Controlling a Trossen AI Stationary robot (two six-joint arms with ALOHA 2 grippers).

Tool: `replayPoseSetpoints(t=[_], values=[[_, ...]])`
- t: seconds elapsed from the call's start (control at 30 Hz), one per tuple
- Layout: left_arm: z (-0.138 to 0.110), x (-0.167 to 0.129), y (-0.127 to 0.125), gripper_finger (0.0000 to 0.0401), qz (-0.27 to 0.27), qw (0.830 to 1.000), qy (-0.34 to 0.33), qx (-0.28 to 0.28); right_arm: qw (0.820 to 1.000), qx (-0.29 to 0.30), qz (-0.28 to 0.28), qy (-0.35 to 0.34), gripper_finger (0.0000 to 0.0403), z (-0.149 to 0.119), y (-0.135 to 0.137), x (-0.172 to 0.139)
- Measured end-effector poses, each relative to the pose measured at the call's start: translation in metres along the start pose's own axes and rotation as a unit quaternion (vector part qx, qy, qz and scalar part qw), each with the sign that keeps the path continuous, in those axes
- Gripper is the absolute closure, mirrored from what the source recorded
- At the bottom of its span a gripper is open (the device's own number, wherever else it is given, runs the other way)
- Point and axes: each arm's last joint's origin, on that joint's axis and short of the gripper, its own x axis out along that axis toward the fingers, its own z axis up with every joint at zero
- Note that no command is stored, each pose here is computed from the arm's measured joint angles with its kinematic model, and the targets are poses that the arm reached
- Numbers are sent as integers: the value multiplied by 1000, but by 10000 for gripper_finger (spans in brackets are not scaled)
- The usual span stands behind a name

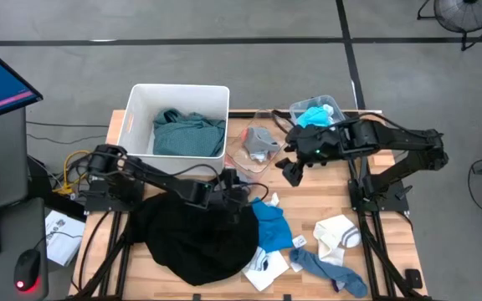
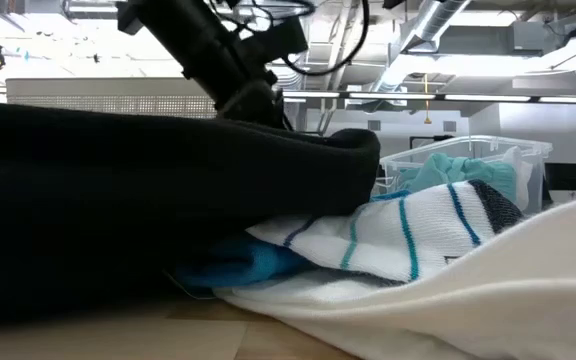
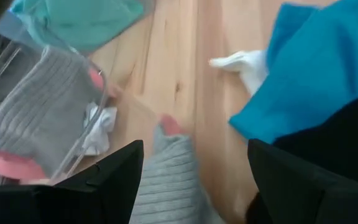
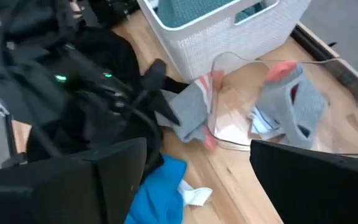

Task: Pick & Place Cloths
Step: Put the gray sock into the middle transparent bin

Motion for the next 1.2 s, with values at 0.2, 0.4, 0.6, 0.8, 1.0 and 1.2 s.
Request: replayPoseSetpoints(t=[0.2, 0.4, 0.6, 0.8, 1.0, 1.2], values=[[-10, 14, 6, 127, 3, 999, 35, 4, 1000, -5, 7, 6, 122, -3, 7, 1], [-16, 24, 9, 136, 2, 999, 54, 5, 1000, 4, 14, 9, 122, -6, 12, 0], [-22, 29, 5, 198, -2, 997, 70, 14, 1000, -2, 26, 12, 122, -11, 19, -2], [-24, 32, 5, 302, 2, 997, 77, -9, 999, -3, 33, 14, 122, -14, 24, -4], [-22, 29, 6, 392, 0, 997, 73, -36, 999, -10, 32, 11, 122, -17, 28, -6], [0, -4, 22, 400, -31, 996, 16, -84, 998, -49, 49, 10, 122, -24, 35, -14]])
